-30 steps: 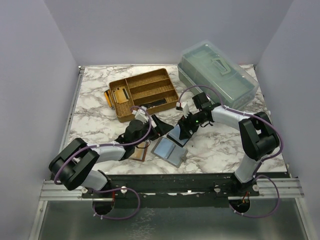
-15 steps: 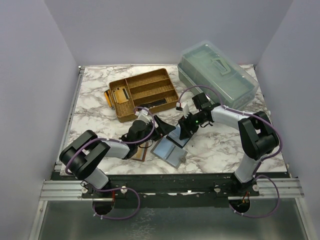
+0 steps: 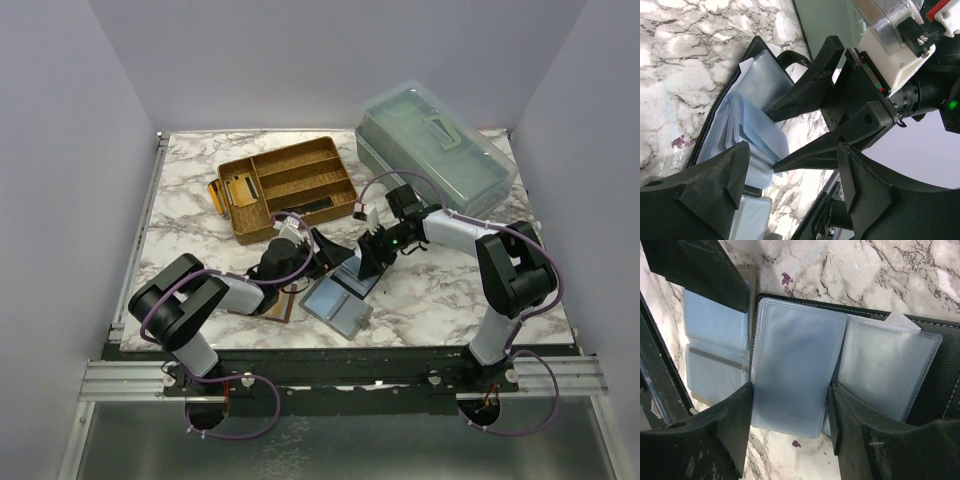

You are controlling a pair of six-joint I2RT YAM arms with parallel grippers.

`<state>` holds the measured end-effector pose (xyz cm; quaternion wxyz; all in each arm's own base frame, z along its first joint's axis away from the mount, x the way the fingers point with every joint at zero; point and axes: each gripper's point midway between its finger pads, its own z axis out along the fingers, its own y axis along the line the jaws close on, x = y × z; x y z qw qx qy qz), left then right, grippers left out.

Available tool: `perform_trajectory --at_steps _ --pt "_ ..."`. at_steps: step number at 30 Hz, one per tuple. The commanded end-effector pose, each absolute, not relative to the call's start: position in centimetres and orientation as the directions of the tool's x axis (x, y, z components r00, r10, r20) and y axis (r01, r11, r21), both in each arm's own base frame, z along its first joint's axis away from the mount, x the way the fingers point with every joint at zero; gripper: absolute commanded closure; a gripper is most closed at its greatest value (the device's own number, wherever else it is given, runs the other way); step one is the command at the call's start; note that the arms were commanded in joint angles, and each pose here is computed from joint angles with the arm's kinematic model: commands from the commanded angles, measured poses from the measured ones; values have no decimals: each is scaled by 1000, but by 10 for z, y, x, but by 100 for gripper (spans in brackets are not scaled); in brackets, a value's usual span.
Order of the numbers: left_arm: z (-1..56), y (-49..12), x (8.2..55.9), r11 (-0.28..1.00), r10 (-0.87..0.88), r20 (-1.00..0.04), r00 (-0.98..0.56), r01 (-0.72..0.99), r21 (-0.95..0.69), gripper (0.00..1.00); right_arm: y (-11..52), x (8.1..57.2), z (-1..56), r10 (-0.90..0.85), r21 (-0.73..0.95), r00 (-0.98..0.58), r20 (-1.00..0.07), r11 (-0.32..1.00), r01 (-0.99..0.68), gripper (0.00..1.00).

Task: Take the credit cards out of the card holder
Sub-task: Pick up the card holder from the center of the board.

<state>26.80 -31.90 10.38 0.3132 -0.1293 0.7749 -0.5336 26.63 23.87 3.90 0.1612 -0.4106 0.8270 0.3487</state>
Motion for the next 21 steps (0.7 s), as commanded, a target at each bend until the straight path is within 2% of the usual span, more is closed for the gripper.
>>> perform_trajectory --at_steps 1,21 --pt "120 -334 273 348 -524 -352 -776 183 -919 24 246 261 45 -542 522 -644 -539 385 -761 55" --pt "102 -319 288 422 -598 -356 -718 96 -902 26 246 259 40 -543 548 -659 -521 379 -746 58"
